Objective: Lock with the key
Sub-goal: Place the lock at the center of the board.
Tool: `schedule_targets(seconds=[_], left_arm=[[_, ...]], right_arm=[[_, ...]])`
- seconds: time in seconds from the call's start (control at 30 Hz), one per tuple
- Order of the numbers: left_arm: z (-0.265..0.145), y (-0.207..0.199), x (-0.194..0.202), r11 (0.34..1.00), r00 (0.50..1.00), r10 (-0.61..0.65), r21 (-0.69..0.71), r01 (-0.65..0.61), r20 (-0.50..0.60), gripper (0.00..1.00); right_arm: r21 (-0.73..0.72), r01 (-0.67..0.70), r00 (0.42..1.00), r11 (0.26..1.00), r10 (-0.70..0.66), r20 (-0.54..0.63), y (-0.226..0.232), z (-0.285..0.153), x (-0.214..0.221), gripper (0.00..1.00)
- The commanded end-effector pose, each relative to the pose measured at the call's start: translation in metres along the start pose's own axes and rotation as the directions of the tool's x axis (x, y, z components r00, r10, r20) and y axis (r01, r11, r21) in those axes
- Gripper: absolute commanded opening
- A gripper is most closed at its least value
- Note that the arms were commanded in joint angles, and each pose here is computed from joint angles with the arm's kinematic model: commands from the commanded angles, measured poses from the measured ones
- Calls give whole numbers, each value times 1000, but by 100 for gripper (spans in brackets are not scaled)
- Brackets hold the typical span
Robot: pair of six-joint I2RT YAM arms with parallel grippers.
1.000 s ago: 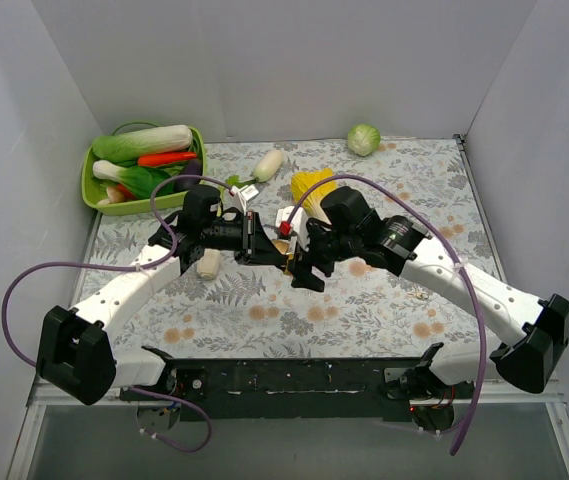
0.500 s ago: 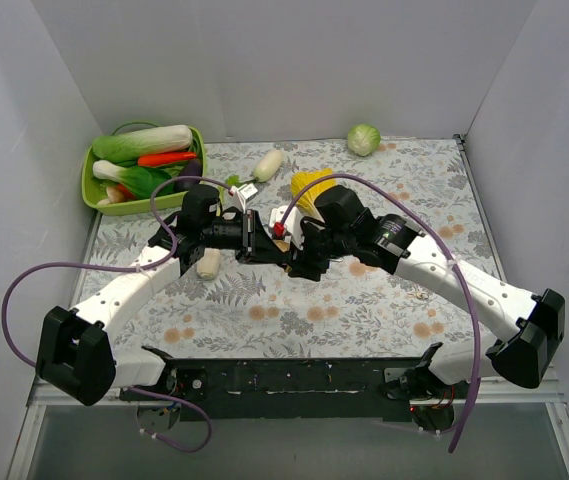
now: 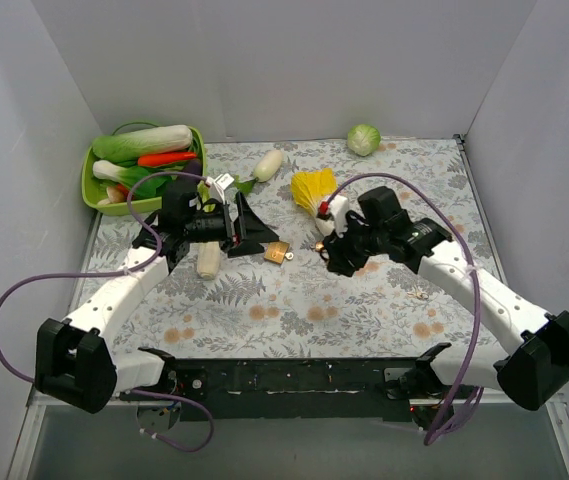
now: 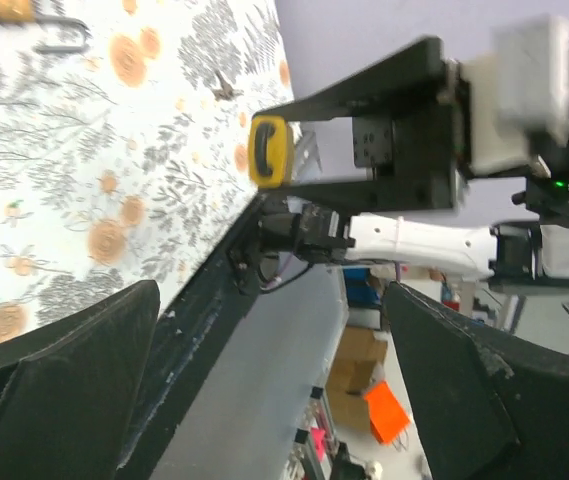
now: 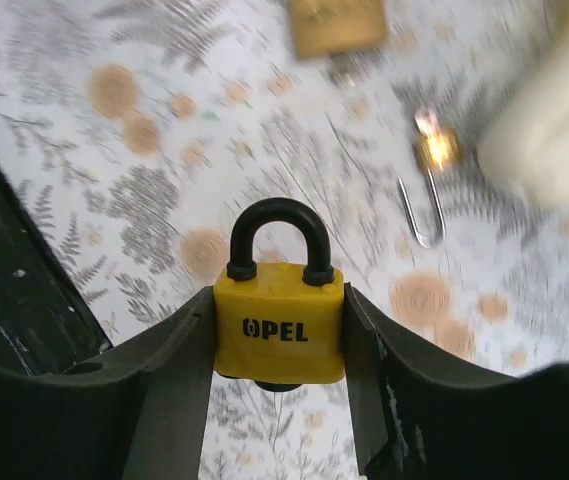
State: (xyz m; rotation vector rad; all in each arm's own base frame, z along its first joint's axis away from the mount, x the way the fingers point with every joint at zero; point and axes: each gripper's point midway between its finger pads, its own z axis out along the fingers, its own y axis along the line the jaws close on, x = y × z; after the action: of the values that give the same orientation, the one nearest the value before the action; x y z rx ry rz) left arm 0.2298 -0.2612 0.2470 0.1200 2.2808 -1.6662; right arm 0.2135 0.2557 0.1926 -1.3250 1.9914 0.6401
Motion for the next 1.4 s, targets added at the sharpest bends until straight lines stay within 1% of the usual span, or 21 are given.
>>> schedule_targets(seconds=[0.0,0.03,0.1,0.13,0.17,0.2,0.23,0.27,0.3,0.4,0.47,0.53,0.57,0.7,0.9,0.93,1.03,1.2,1.27,1.3,1.37], left_arm=[[-19,-5,-24,990,982,125,-86,-113,141,98],[-20,-2,-25,988,982,123,-114,-107,147,98],[-22,3,-32,983,976,128,-151,-102,175,98],[-23,6,-33,982,976,125,-161,-97,179,98],[-24,7,-34,981,975,130,-166,-99,183,98],[-24,7,-35,981,974,130,-167,-100,185,98],[-24,7,-36,981,973,132,-166,-101,188,98],[-24,7,-36,982,974,123,-163,-93,188,98],[-23,7,-37,983,975,120,-161,-90,188,98],[-24,7,-39,983,973,118,-161,-87,197,98],[-24,7,-41,983,972,118,-163,-85,203,98],[-23,8,-41,984,973,112,-162,-79,201,98],[-23,8,-41,984,974,109,-162,-77,201,98],[-23,8,-42,984,974,112,-160,-81,199,98],[-21,15,-38,985,977,98,-160,-68,191,98],[-21,15,-38,984,977,99,-162,-68,191,98],[-21,16,-39,984,977,99,-163,-68,190,98],[-21,16,-39,984,976,102,-165,-71,191,98],[-21,18,-38,984,977,98,-166,-66,189,98],[-21,18,-37,984,978,96,-165,-65,188,98],[-21,18,-37,984,977,97,-165,-66,188,98]], right_arm=[[175,-326,940,929,338,-44,-34,-21,67,1],[228,-361,923,904,381,-48,-40,-26,81,1],[300,-473,861,828,507,-41,-50,-32,106,1],[371,-503,831,781,555,-42,-57,-32,123,1],[413,-513,814,752,579,-44,-62,-36,128,1],[443,-555,787,704,618,5,-69,-36,128,1],[486,-565,764,666,645,4,-75,-36,136,1],[485,-581,744,653,668,-7,-73,-34,142,1],[495,-615,710,614,705,7,-77,-34,146,1],[579,-650,609,493,793,9,-82,-36,174,1],[597,-668,541,444,841,-19,-72,-32,196,1],[617,-683,487,391,873,-14,-66,-32,211,1],[629,-679,466,378,884,-28,-60,-31,222,1],[630,-673,483,387,875,-22,-66,-26,225,1],[622,-659,536,423,844,-7,-80,-20,220,1],[645,-647,535,407,845,3,-83,-22,225,1],[656,-640,528,401,849,-4,-84,-19,230,1],[663,-625,548,411,837,-2,-92,-16,230,1],[660,-626,545,416,838,-11,-90,-15,231,6],[661,-627,540,413,842,-14,-90,-14,232,17],[657,-633,529,410,848,-19,-86,-14,234,30]])
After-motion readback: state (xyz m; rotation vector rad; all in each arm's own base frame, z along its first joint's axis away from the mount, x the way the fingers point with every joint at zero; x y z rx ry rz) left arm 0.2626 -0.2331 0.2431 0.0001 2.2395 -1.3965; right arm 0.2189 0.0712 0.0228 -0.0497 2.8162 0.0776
